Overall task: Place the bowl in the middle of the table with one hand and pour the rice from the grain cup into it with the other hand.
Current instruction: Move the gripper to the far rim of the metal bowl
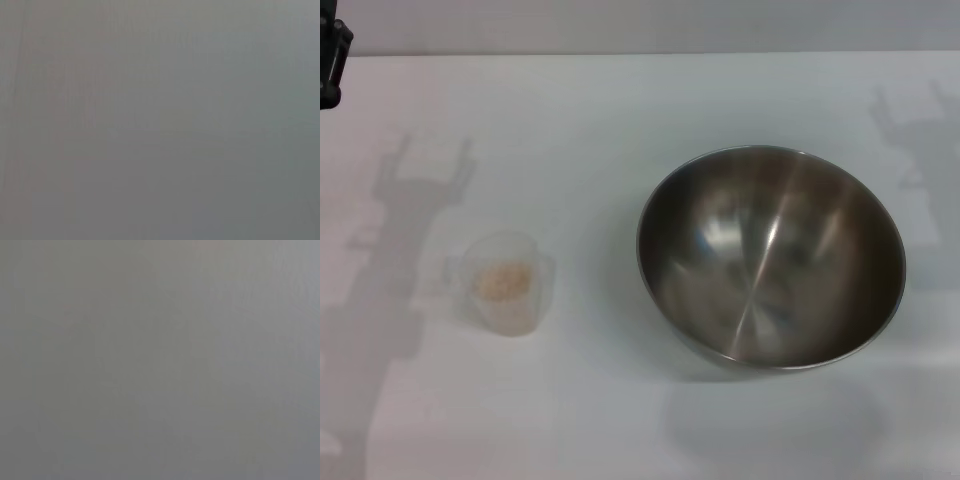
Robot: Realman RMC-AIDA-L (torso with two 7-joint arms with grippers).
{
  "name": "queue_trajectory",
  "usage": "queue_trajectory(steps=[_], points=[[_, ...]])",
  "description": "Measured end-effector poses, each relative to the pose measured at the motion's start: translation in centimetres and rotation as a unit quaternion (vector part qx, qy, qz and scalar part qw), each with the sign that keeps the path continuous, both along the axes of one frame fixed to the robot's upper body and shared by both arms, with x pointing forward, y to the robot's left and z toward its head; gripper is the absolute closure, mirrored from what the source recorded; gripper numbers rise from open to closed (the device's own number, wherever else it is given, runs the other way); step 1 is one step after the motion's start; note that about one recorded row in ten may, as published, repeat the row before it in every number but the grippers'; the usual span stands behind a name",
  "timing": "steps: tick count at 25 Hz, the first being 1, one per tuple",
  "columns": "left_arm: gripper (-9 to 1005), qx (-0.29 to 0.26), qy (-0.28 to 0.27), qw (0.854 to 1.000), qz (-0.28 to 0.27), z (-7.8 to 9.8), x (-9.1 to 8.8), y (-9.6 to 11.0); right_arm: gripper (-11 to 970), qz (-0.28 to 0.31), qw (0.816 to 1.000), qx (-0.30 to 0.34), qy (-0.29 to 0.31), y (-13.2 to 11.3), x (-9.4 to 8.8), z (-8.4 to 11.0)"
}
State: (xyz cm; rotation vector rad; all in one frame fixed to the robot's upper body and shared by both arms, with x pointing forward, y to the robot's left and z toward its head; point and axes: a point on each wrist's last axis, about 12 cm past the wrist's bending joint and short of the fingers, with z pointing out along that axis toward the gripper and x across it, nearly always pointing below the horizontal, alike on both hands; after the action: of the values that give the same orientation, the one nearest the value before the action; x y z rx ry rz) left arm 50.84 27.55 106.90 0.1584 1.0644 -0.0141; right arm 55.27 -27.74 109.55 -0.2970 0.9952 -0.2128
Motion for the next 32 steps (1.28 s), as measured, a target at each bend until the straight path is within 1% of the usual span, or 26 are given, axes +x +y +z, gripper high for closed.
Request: queue_trajectory(steps=[9, 14, 20, 26, 29, 32], points=[[211, -0.001, 0.001, 1.000, 0.004, -0.1, -0.1, 0.1, 201, 0.001, 1.000, -0.017, -0.007, 0.1, -0.1, 0.1], [211, -0.002, 0.001, 1.000, 0.006, -0.1, -0.1, 0.2, 201, -0.015, 0.998, -0.050, -0.016, 0.3, 0.0, 0.2], [211, -0.002, 0.000, 1.000, 0.006, 0.0, 0.0, 0.2, 201, -0.019, 0.998, -0.058, -0.006, 0.6, 0.5, 0.2], [211, 0.001, 0.000, 1.000, 0.007, 0.0, 0.1, 0.3, 202, 0.005, 0.998, -0.004, 0.067, 2.5, 2.9, 0.7], [211, 0.001, 0.001, 1.000, 0.007, 0.0, 0.1, 0.4, 202, 0.025, 0.992, 0.030, 0.116, 3.8, 4.0, 1.2], [212, 0.002, 0.001, 1.000, 0.009, 0.0, 0.1, 0.5, 202, 0.046, 0.983, 0.058, 0.171, 5.4, 4.6, 2.2]])
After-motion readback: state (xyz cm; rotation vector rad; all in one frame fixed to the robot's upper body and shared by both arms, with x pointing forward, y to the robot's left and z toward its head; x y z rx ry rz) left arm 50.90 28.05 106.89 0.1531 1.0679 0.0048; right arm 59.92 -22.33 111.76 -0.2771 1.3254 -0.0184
